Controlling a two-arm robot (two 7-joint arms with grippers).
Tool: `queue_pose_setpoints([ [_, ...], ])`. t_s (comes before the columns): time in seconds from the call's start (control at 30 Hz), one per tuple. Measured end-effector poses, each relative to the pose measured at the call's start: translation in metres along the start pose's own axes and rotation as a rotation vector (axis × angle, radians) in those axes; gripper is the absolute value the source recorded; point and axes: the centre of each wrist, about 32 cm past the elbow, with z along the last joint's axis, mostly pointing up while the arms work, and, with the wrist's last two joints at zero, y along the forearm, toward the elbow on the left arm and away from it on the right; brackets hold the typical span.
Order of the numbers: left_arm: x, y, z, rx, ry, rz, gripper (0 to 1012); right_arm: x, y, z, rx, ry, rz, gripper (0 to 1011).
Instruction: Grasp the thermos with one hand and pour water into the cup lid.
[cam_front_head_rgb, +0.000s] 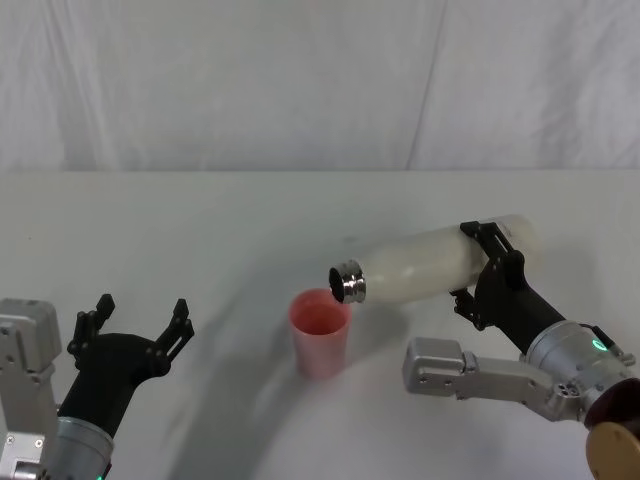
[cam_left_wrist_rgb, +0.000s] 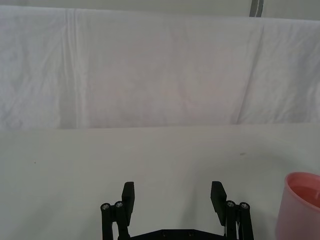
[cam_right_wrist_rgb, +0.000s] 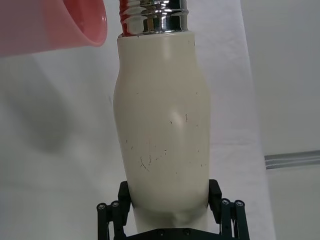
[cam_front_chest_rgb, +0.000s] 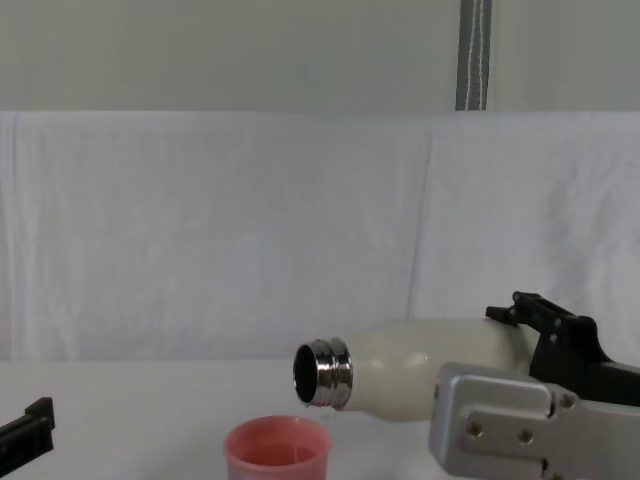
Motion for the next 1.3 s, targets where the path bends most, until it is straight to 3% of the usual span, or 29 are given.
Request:
queue_pose_setpoints([
  [0.1, 0.0, 0.0, 0.0, 0.0, 0.0, 0.0, 1001, -0.0002, -0.002, -0.001, 0.001, 0.026, 0.001, 960],
  [0.27, 0.0, 0.0, 0.0, 0.0, 0.0, 0.0, 1001, 0.0016, -0.006, -0.002, 0.013, 0.125, 0.004, 960],
  [0.8, 0.0, 0.0, 0.0, 0.0, 0.0, 0.0, 1001, 0.0015, -0.021, -0.008, 0.011, 0.362, -0.012, 960],
  [0.9, 0.0, 0.0, 0.0, 0.0, 0.0, 0.0, 1001, 0.001, -0.024, -0.011, 0.009, 0.43, -0.023, 960],
  [0.97, 0.0, 0.0, 0.0, 0.0, 0.0, 0.0, 1001, 0.0004, -0.028, -0.014, 0.011, 0.513, -0.034, 960],
  [1.0, 0.0, 0.0, 0.0, 0.0, 0.0, 0.0, 1001, 0.0004, -0.028, -0.014, 0.011, 0.513, -0.034, 960],
  [1.1, 0.0, 0.0, 0.0, 0.0, 0.0, 0.0, 1001, -0.0006, -0.033, -0.018, 0.018, 0.645, -0.048, 960],
  [1.3, 0.0, 0.0, 0.0, 0.0, 0.0, 0.0, 1001, -0.0013, -0.039, -0.025, 0.03, 0.815, -0.071, 960],
])
